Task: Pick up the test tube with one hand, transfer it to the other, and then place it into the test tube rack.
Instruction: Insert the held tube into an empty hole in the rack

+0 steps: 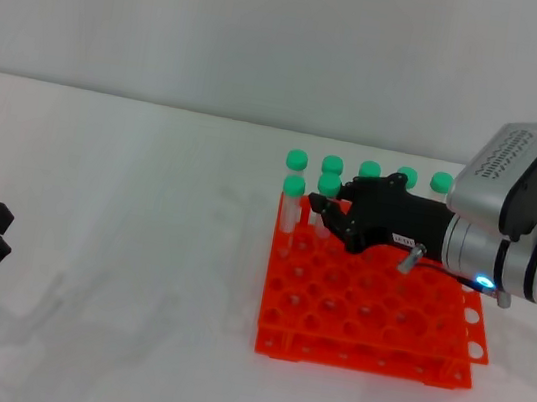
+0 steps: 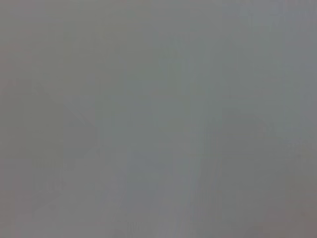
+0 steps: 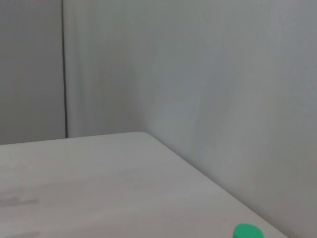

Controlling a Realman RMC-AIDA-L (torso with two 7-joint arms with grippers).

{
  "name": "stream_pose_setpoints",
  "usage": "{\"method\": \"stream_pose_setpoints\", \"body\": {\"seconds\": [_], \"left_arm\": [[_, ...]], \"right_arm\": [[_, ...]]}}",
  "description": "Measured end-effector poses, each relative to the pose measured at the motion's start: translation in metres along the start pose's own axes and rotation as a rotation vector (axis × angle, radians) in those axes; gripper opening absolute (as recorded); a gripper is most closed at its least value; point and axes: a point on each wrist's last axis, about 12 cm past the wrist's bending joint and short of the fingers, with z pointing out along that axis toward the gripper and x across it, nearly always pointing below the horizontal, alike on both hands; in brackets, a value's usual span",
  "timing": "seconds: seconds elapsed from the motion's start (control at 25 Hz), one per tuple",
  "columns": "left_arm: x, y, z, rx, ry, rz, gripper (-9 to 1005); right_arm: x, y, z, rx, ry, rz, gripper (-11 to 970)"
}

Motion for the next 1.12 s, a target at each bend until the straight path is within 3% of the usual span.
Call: {"method": "stream_pose_setpoints", "body": {"seconds": [1.12], "left_arm": [[0.0002,-0.0002,-0.0034,-0.005,0.002,-0.001,893]], "right_arm": [[0.0055,0.0046,0.0028,-0.013,0.048,0.037,208]]}}
